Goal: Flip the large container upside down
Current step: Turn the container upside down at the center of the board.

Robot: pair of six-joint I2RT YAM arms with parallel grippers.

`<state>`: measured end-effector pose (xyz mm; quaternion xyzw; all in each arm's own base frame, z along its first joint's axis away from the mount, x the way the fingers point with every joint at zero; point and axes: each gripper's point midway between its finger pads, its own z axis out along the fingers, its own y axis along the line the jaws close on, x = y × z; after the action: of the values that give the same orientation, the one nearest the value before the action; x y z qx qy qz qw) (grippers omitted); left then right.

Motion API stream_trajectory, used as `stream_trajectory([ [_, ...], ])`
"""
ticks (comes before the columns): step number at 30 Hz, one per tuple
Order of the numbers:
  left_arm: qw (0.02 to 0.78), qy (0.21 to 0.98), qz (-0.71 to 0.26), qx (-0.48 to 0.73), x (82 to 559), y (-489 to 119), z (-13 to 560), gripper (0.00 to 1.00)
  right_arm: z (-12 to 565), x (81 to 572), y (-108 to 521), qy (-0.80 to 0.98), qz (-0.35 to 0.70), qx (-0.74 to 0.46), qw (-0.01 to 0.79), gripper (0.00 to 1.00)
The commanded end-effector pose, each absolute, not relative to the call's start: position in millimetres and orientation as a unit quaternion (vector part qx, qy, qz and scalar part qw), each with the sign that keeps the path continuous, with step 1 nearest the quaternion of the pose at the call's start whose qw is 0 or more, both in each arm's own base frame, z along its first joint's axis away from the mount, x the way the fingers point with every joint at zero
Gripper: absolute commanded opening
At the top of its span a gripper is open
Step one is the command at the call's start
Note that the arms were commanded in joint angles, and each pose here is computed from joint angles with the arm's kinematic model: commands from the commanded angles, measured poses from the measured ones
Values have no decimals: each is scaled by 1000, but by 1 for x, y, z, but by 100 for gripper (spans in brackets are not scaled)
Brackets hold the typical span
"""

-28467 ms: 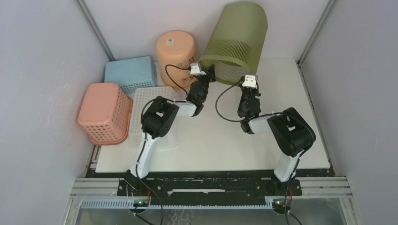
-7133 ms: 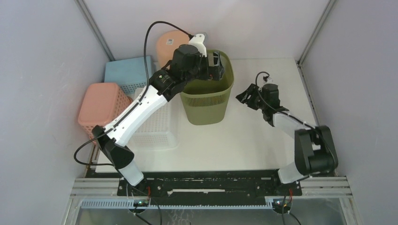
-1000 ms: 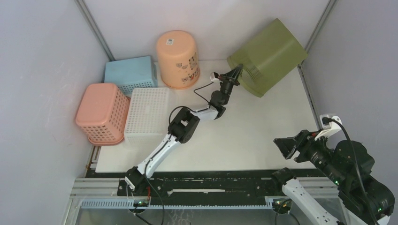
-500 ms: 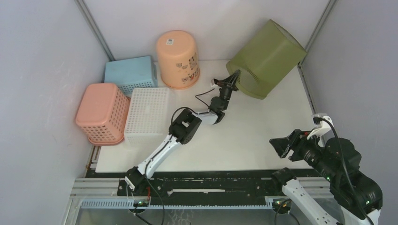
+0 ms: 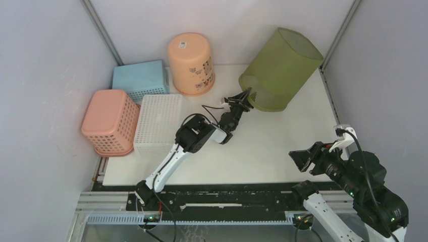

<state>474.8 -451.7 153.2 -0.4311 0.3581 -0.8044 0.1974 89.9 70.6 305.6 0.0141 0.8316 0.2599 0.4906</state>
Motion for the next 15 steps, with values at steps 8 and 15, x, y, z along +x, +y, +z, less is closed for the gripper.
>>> stream_trajectory([
  [8,185,396,-761,-480,444,-423,133,62,301,96,77,824,272,5,497,68],
  [15,135,492,-711,-485,406,-428,109,75,284,99,84,829,283,8,482,68],
])
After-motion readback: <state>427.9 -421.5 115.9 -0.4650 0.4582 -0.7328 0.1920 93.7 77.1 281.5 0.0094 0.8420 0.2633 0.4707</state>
